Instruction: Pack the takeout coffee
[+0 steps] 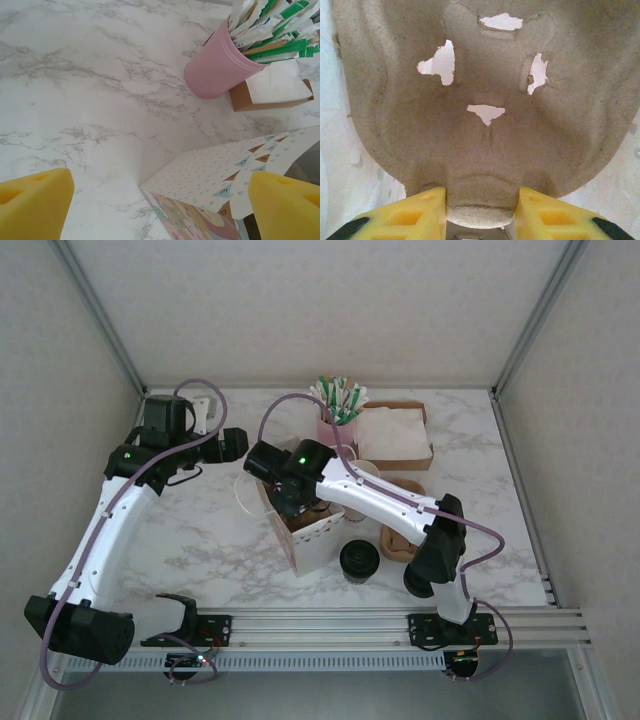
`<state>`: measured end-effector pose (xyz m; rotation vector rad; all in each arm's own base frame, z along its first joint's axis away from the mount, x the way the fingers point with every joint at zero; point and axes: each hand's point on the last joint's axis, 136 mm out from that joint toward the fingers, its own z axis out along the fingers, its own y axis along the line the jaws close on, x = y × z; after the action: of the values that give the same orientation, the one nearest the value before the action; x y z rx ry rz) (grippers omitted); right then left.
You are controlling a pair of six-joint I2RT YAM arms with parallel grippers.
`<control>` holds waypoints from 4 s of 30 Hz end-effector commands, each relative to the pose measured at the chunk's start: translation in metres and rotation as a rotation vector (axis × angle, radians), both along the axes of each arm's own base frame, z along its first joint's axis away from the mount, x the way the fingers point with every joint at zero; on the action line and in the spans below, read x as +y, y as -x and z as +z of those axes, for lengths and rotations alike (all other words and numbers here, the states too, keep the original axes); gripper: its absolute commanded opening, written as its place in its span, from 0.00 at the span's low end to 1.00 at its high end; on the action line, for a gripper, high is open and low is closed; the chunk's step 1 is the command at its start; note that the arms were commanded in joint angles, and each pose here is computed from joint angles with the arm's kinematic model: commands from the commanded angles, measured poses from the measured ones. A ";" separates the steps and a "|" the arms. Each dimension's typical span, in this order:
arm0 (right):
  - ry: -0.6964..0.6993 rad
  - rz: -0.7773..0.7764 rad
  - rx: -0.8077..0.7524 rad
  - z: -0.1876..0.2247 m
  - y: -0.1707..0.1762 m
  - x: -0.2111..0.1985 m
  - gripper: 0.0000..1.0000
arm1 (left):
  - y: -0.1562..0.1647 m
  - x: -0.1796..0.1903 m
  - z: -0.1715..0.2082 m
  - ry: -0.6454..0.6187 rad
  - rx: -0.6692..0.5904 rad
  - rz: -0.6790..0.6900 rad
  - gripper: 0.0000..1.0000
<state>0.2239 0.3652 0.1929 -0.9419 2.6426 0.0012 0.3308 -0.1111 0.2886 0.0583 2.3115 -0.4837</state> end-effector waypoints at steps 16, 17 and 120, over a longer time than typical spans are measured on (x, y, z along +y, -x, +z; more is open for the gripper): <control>0.055 -0.018 0.072 -0.041 -0.008 0.001 0.37 | 0.003 0.028 -0.006 -0.090 -0.015 0.133 0.88; 0.058 -0.021 0.075 -0.044 -0.009 0.001 0.37 | 0.003 0.031 -0.003 -0.092 -0.022 0.150 0.88; -0.497 -0.174 -0.183 0.133 -0.013 -0.015 0.72 | 0.114 0.047 0.022 0.264 0.043 0.364 0.84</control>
<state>0.2382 0.3551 0.3007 -0.5540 2.4339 0.4379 0.2177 -0.0565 0.3127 -0.5006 2.2041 -0.5435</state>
